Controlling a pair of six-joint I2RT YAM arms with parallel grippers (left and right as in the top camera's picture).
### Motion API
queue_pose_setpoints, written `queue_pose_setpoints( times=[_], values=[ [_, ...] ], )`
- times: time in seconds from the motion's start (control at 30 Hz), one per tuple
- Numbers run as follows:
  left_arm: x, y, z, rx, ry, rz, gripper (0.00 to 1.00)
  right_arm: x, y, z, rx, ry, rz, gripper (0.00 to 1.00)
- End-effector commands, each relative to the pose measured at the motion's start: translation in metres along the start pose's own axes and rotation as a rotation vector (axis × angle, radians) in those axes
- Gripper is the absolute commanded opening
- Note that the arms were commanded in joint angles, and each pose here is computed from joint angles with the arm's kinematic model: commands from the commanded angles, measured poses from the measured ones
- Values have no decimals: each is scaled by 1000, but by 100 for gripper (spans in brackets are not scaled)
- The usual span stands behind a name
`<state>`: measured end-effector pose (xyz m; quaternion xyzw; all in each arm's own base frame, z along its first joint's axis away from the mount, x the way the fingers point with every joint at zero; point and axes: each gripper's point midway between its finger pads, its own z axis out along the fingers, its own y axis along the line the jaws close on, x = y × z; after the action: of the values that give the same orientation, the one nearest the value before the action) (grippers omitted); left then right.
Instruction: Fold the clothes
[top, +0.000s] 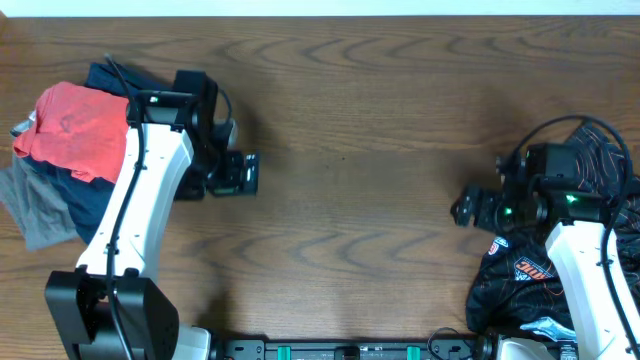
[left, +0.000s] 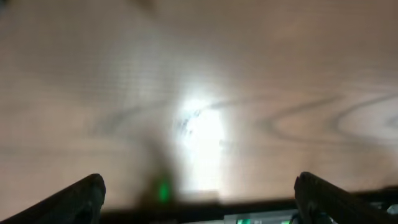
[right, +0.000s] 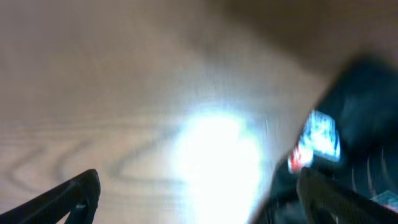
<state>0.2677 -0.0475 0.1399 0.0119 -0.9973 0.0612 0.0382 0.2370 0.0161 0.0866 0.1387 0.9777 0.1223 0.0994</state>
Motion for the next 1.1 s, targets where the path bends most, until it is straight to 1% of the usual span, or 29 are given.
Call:
queue_pose_setpoints(
  times=[0.0, 0.1, 0.2, 0.3, 0.47, 0.53, 0.6, 0.7, 0.83, 0.9, 1.07],
  values=[
    [9, 8, -9, -40, -35, -24, 98, 7, -4, -3, 13, 33, 17, 99],
    [15, 7, -22, -27, -142, -13, 98, 12, -3, -10, 9, 22, 8, 99],
    [25, 6, -38, -6, -299, 5, 98, 10, 2, -24, -12, -55, -17, 99],
    [37, 5, -53, 16, -516, 52, 98, 4, 13, -48, -47, -213, -73, 99],
    [63, 5, -74, 64, -885, 84, 98, -6, 26, -105, -72, -568, -168, 99],
    [70, 4, -87, 81, -1014, 98, 98, -9, 31, -129, -93, -685, -189, 99],
    [85, 5, -97, 92, -1111, 109, 98, -6, 34, -144, -110, -759, -204, 99],
    [105, 6, -105, 101, -1180, 117, 98, 1, 35, -155, -121, -804, -213, 99],
    [121, 7, -109, 108, -1231, 123, 98, 9, 32, -154, -118, -793, -210, 99],
    [124, 8, -108, 108, -1235, 123, 98, 13, 30, -150, -113, -771, -206, 99],
    [127, 9, -98, 103, -1192, 118, 98, 24, 25, -138, -98, -704, -193, 99]
  ],
)
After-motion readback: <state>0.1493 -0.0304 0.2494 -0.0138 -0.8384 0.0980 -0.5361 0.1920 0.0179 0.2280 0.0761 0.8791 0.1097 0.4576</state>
